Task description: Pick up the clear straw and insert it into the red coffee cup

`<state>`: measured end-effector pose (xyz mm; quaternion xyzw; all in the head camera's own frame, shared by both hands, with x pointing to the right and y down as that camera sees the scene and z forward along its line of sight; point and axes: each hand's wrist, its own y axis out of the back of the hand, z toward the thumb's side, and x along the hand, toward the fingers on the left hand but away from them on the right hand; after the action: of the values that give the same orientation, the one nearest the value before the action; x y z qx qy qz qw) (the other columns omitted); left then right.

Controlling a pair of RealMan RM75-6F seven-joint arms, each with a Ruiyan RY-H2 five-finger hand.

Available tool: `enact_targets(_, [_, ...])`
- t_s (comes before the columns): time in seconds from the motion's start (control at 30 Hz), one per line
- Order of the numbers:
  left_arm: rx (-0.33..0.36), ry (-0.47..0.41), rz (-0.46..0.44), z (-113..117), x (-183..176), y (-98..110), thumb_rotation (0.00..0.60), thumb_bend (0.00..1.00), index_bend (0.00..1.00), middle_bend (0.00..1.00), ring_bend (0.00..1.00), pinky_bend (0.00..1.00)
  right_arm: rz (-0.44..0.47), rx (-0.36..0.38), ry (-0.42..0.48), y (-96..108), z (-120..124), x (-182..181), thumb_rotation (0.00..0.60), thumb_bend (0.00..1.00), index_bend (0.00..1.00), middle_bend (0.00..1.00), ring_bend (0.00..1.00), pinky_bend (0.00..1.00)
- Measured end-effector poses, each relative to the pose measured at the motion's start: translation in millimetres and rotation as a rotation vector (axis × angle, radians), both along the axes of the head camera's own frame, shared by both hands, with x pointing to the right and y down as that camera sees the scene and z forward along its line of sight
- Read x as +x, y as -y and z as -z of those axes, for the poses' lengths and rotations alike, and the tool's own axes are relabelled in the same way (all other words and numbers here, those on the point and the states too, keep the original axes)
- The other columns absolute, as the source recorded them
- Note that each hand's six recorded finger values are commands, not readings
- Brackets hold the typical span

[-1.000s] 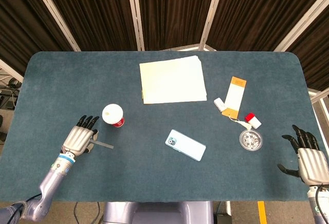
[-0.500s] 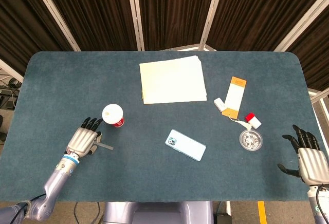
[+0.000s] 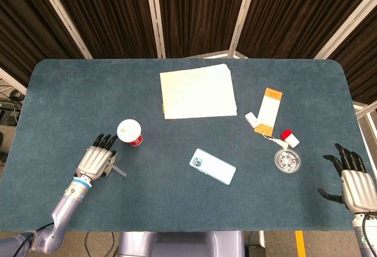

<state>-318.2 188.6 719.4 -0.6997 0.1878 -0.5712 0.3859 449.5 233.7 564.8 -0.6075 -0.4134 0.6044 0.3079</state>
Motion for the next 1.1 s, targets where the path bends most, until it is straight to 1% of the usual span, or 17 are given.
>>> enact_targets(0.13, [0.020,-0.029,0.021,11,-1,6,0.600,0.36,0.57,0.02,0.00,0.00,-0.001,0.001,-0.002,0,0,0,0.600,0.12,0.21,0.00,0.00,0.00])
enact_targets(0.23, [0.021,-0.074,0.068,20,-2,10,0.600,0.36,0.57,0.02,0.00,0.00,-0.002,0.001,-0.003,0,0,0,0.600,0.12,0.21,0.00,0.00,0.00])
enact_targets(0.43, [-0.011,-0.212,0.216,39,-4,21,0.600,0.36,0.60,0.03,0.00,0.00,-0.004,-0.002,-0.006,-1,-1,1,0.600,0.12,0.21,0.00,0.00,0.00])
enact_targets(0.6, [-0.061,-0.334,0.350,59,-3,32,0.600,0.36,0.60,0.03,0.00,0.00,-0.009,-0.008,-0.008,-1,-3,2,0.600,0.12,0.21,0.00,0.00,0.00])
enact_targets(0.77, [-0.125,-0.494,0.510,86,3,53,0.600,0.36,0.60,0.04,0.00,0.00,-0.016,-0.016,-0.009,-2,-5,4,0.600,0.12,0.21,0.00,0.00,0.00])
enact_targets(0.87, [-0.161,-0.576,0.580,100,6,66,0.600,0.36,0.60,0.05,0.00,0.00,-0.019,-0.022,-0.007,-2,-6,4,0.600,0.12,0.21,0.00,0.00,0.00])
enact_targets(0.97, [-0.183,-0.654,0.619,114,15,78,0.600,0.36,0.61,0.06,0.00,0.00,-0.022,-0.025,-0.005,-2,-7,5,0.600,0.12,0.21,0.00,0.00,0.00])
enact_targets(1.1, [-0.166,-0.715,0.636,125,22,91,0.600,0.37,0.61,0.06,0.00,0.00,-0.029,-0.031,-0.001,-3,-9,6,0.600,0.12,0.21,0.00,0.00,0.00])
